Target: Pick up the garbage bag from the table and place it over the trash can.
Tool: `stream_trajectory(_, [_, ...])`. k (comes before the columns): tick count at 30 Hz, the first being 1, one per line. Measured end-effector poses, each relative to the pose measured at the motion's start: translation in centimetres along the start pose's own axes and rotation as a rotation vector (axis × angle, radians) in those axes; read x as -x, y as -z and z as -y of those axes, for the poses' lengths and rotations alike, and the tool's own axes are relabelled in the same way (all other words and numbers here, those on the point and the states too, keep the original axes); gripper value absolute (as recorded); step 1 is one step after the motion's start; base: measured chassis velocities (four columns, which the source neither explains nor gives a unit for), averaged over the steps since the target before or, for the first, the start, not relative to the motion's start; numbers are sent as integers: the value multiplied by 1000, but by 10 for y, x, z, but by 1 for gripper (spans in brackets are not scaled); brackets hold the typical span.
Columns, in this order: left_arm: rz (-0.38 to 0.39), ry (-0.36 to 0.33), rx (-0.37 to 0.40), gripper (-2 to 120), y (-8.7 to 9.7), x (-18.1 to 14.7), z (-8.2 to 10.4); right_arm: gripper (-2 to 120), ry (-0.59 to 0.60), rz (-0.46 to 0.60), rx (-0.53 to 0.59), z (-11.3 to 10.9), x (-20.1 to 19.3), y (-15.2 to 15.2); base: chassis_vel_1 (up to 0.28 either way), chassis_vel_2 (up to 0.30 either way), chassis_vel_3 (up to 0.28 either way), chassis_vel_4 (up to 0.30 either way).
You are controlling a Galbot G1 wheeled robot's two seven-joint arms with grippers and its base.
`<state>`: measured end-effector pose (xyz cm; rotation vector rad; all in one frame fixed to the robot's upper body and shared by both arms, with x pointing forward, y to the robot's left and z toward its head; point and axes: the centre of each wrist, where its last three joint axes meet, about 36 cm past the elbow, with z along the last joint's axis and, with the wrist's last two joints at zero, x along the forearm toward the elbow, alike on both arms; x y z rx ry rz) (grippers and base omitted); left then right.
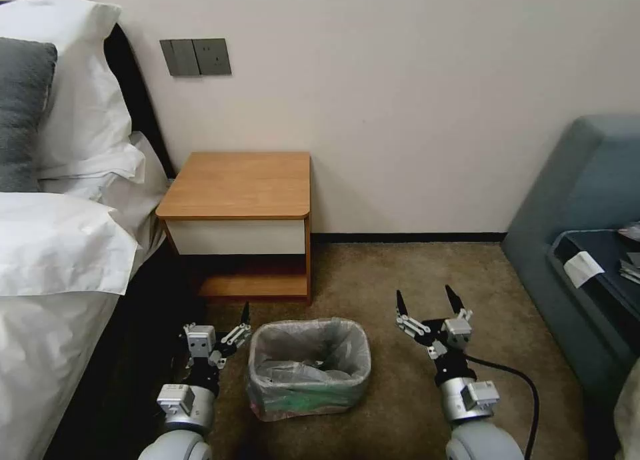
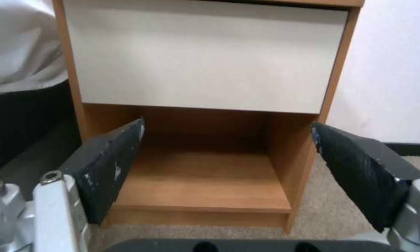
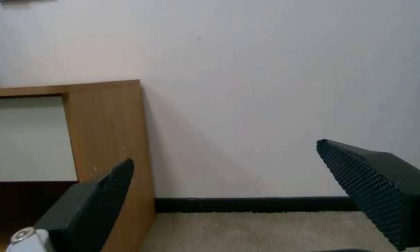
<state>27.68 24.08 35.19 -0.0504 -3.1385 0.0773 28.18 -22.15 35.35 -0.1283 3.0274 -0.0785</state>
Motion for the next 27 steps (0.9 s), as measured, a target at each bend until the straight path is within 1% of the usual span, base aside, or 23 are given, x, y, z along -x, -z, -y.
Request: stream_trajectory(27, [-8, 6, -9, 91, 1, -1, 1, 100, 6, 0, 9, 0, 2, 1, 0, 0, 0, 0])
